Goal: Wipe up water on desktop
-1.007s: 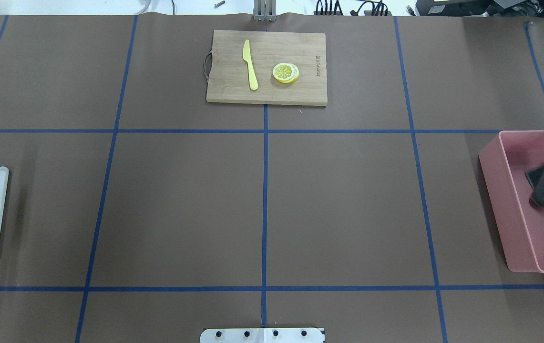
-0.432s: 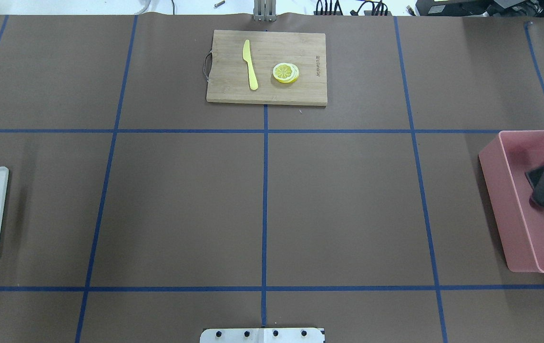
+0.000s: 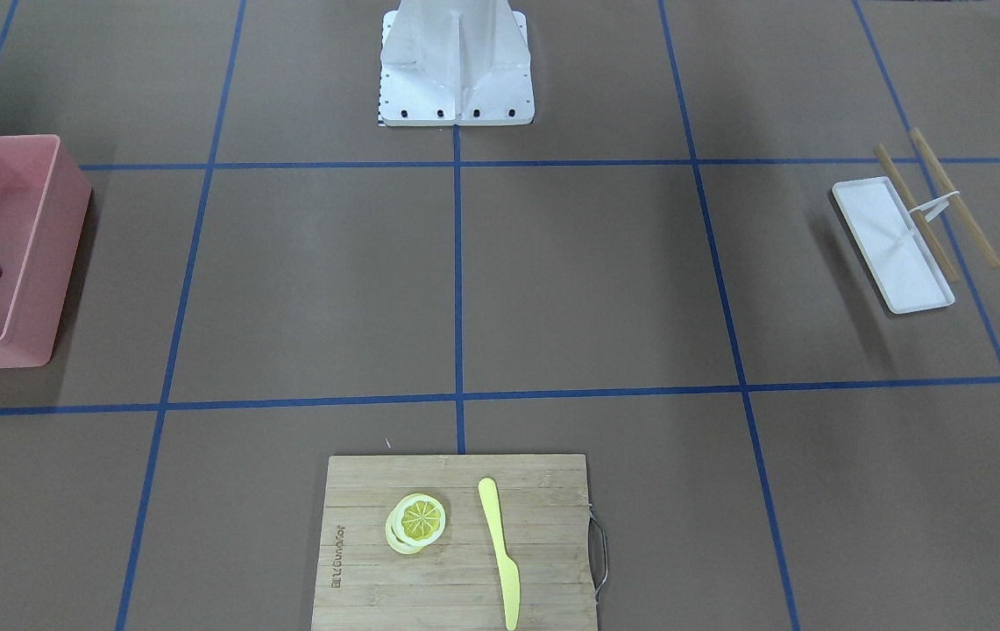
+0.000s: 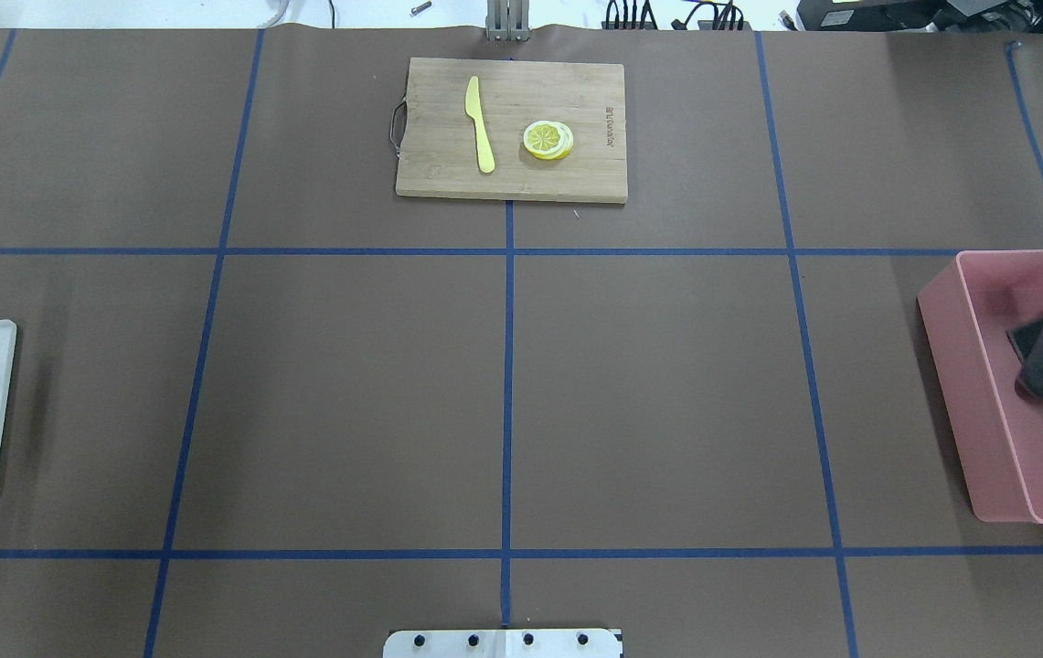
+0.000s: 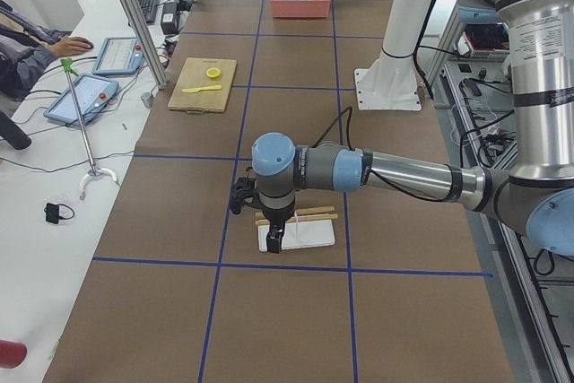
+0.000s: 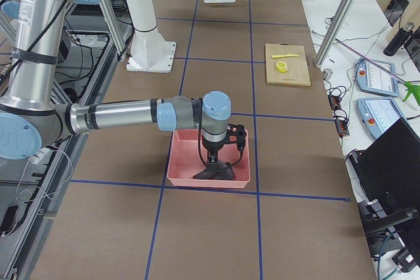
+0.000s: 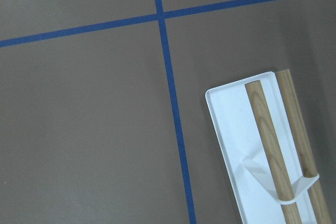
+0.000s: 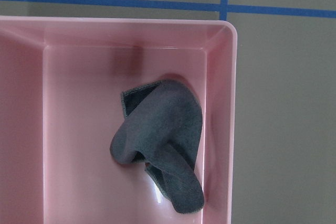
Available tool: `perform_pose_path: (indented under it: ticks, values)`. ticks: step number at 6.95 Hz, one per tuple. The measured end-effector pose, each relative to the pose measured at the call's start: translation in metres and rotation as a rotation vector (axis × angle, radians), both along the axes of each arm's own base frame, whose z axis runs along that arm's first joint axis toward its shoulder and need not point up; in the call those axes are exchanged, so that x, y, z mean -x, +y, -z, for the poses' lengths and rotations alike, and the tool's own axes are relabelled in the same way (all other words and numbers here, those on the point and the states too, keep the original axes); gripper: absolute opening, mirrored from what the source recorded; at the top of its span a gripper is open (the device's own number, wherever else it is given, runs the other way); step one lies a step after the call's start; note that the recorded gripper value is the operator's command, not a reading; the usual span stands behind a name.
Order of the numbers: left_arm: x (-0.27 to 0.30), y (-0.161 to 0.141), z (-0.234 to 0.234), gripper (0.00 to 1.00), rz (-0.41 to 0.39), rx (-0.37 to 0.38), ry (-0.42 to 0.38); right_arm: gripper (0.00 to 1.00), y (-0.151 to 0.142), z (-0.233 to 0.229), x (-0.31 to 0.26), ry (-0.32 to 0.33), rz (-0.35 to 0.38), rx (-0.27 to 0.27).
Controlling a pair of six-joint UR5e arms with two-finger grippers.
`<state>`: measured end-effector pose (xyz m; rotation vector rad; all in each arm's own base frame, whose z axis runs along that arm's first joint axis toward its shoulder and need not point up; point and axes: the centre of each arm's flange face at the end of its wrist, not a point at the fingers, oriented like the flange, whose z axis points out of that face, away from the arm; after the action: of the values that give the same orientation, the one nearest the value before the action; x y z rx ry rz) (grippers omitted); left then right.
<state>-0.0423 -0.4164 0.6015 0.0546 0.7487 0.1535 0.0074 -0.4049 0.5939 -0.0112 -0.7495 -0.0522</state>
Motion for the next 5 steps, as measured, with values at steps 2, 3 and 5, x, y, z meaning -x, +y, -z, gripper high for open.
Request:
perform_pose_path:
  ticks: [2, 3, 5]
  values:
    - [-0.0004, -0.0021, 0.003, 0.98, 0.001, -0.012, 0.001, 1.0, -0.0003, -0.0022, 0.0001, 0.0, 0.004, 0.001]
    - [-0.0004, -0.0027, 0.0044, 0.98, 0.001, -0.016, 0.001, 1.0, -0.0003, -0.0029, 0.0001, 0.0, 0.004, 0.002]
    - [-0.0005, -0.0033, 0.0058, 0.98, 0.002, -0.019, 0.002, 1.0, -0.0004, -0.0054, 0.0001, 0.001, 0.003, 0.008]
